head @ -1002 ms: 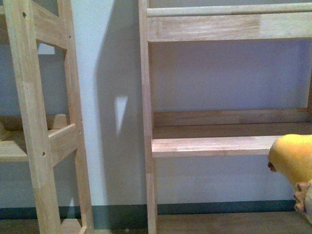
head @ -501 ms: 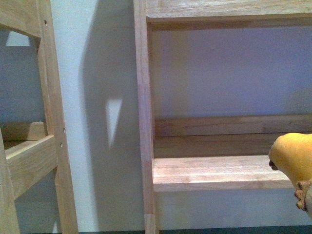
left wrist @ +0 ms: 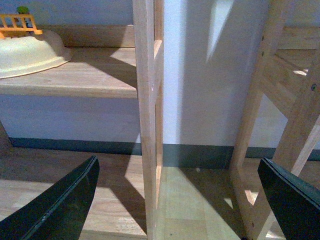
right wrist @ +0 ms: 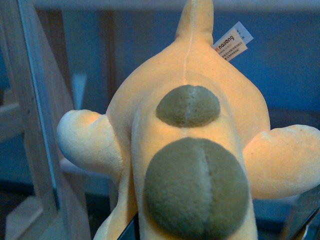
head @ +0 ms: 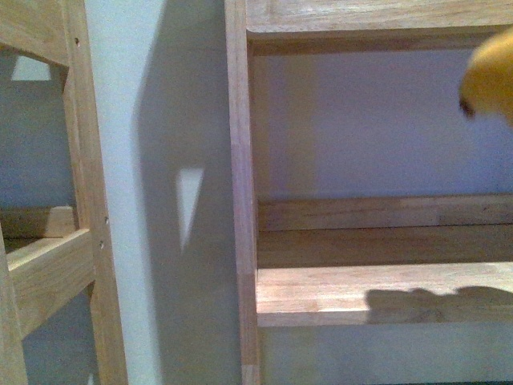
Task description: Put away toys
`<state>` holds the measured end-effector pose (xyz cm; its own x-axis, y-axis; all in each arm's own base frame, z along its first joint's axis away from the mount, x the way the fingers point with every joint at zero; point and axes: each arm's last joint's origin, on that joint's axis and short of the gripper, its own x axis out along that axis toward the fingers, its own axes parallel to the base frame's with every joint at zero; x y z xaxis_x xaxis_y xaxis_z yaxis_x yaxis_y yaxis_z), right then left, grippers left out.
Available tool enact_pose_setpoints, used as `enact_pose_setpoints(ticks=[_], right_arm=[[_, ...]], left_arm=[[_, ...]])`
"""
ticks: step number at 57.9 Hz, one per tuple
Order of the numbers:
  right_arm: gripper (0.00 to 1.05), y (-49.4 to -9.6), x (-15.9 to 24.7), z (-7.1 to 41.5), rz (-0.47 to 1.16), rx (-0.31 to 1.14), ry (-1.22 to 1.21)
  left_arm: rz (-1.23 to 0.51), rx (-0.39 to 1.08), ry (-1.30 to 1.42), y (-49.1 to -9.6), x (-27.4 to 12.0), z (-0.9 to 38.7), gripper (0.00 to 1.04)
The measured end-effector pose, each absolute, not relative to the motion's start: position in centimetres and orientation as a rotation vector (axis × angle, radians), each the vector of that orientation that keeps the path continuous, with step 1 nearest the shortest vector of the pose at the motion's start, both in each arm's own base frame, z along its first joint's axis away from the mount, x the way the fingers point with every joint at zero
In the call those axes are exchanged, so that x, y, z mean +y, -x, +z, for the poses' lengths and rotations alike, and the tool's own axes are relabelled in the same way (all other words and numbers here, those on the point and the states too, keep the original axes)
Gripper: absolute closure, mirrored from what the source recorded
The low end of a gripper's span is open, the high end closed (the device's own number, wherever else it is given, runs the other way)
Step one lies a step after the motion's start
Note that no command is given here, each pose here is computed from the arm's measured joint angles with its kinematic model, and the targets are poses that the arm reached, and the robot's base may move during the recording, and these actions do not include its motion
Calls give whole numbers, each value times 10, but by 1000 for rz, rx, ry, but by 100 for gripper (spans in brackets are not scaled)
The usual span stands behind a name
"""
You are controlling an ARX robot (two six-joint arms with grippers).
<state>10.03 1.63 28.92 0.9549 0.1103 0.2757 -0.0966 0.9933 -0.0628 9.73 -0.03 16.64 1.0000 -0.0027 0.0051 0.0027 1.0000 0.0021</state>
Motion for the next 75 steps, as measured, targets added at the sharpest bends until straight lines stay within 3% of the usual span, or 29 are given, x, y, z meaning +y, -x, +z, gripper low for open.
enact_pose_setpoints(ticks=[16, 29, 53, 75], right_arm=[[97, -111, 29, 383, 143, -433, 101], [97, -148, 44, 449, 168, -479, 105], [97, -235, 69, 517, 214, -406, -23], [97, -325, 76, 543, 227, -270, -200]], left_arm=[[-3, -6, -2, -97, 0, 167, 6], [-3, -6, -2, -97, 0, 167, 6], [-3, -5, -2, -97, 0, 166, 6], [-3, -5, -2, -97, 0, 166, 6]])
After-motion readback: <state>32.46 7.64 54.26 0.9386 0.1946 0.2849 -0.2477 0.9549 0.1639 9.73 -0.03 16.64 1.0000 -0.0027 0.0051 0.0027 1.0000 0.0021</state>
